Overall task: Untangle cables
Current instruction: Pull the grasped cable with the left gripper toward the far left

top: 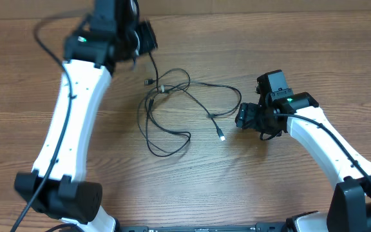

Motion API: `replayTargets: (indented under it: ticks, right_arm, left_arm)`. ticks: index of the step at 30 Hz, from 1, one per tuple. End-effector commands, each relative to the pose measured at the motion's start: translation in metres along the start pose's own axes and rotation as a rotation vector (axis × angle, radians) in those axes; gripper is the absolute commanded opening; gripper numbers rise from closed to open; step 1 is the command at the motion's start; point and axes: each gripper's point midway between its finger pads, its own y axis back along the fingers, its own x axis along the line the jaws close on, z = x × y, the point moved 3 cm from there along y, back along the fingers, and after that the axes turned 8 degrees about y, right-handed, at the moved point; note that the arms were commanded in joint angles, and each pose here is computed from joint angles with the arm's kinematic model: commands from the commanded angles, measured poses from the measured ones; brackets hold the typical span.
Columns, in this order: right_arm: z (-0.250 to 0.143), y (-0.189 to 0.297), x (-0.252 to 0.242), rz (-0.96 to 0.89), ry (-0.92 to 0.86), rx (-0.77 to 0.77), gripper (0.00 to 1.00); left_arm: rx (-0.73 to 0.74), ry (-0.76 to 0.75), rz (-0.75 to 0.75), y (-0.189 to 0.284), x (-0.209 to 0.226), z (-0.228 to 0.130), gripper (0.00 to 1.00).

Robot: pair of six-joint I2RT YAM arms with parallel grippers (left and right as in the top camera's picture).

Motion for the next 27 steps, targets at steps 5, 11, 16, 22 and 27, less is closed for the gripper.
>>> replayTargets:
  ticks: [5,11,16,22,27]
  right_arm:
    - [0.001,0.001,-0.001,0.000,-0.002,-0.009,0.82]
    - [0.001,0.001,-0.001,-0.001,0.001,-0.008,0.83]
    - [0.001,0.001,-0.001,0.000,0.001,-0.012,0.82]
    - [0.002,0.001,-0.001,0.001,0.001,-0.013,0.83]
    - [0.002,0.001,-0.002,-0.009,0.002,-0.016,0.83]
  left_arm:
    - [-0.214,-0.159,-0.361,0.146,-0.095,0.039,0.04]
    - [-0.348,-0.206,-0.467,0.206,-0.116,0.053,0.04]
    - [-0.480,-0.182,-0.504,0.253,-0.113,0.070,0.04]
    - [-0.707,-0.195,-0.529,0.312,-0.103,0.098,0.04]
    - [-0.870,-0.154,-0.477,0.345,-0.079,0.123,0.04]
